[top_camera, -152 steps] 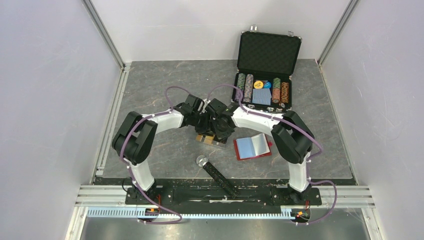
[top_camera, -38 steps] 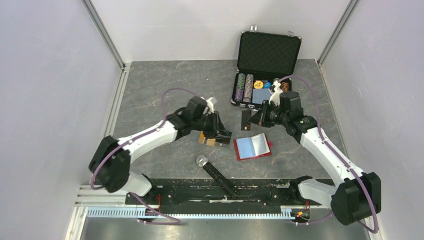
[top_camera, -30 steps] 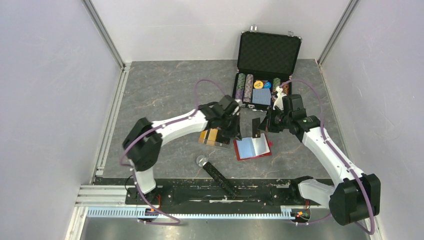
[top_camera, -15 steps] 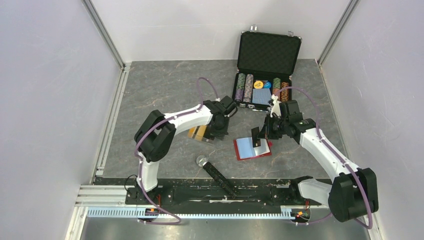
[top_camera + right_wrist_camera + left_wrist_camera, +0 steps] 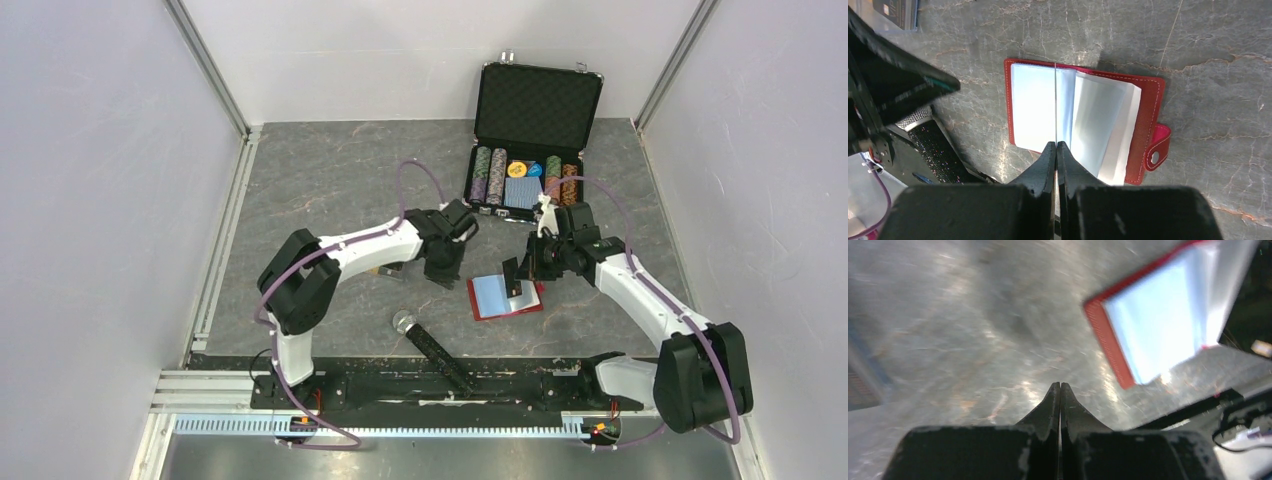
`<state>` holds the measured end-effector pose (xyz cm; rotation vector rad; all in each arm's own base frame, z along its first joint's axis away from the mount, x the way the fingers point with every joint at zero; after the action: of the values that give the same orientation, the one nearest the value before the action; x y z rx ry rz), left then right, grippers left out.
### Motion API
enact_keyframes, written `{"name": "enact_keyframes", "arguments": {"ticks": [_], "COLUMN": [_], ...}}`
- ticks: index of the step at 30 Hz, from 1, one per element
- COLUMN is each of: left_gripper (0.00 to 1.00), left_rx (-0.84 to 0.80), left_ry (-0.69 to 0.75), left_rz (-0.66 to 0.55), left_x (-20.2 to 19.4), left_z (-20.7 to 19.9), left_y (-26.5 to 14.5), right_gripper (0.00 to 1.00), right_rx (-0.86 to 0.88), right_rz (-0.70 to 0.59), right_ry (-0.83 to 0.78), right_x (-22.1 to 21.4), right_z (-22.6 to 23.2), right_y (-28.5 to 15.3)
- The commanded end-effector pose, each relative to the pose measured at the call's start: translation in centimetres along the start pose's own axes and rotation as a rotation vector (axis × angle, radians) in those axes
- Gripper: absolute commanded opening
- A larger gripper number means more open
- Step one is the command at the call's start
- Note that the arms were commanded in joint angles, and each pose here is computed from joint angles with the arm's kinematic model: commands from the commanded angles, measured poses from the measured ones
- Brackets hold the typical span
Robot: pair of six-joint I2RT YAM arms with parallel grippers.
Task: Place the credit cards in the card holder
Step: Insert the credit card into the card holder.
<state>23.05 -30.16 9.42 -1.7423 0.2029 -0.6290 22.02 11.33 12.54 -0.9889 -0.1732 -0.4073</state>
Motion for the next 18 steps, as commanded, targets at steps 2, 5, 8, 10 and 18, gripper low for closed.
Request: {"name": "enact_keyframes", "arguments": {"ticks": [2,5,8,10,18], "left_gripper": [0.02,0.02,0.02,0.02,0.02], "left_rx": [-0.098,-0.096,-0.095,-0.094,-0.059], "left_ry": [0.023,0.015,0.016,0.016,0.023], "left_rz": [-0.02,0.004,0.017,0.029,0.104], "left_x": [0.1,-0.2,-0.2,-0.3,-1.7], "left_z": [-3.8,-4.4,-4.6,-4.7,-3.9], "left_y": [1.0,2.3,3.2,3.7,5.6], "right_gripper": [0.0,0.0,0.0,0.0,0.0], "right_rx": [0.023,0.005,-0.008,-0.008,0.086], "right_rz": [0.02,0.027,0.034,0.039,0.098], "right_ry": [-0.02,-0.015,-0.016,-0.018,0.024], "right_x": [-0.6,-1.0,-1.2,-1.2,-2.7], "right_z": [-0.7,-1.4,-1.8,-1.9,-1.7], "right_y": [1.3,1.9,2.4,2.6,3.7]}}
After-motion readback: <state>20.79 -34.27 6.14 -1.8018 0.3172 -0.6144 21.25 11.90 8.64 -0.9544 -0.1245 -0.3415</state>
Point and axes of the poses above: each gripper's point midway between its finger pads, its own y axis out along the fingers, its own z axis along the line the jaws close on, x = y × z, the point moved 5 cm from there along -y, back along the fingers, and after that the axes turned 15 degrees about y, right-handed, at the moved point
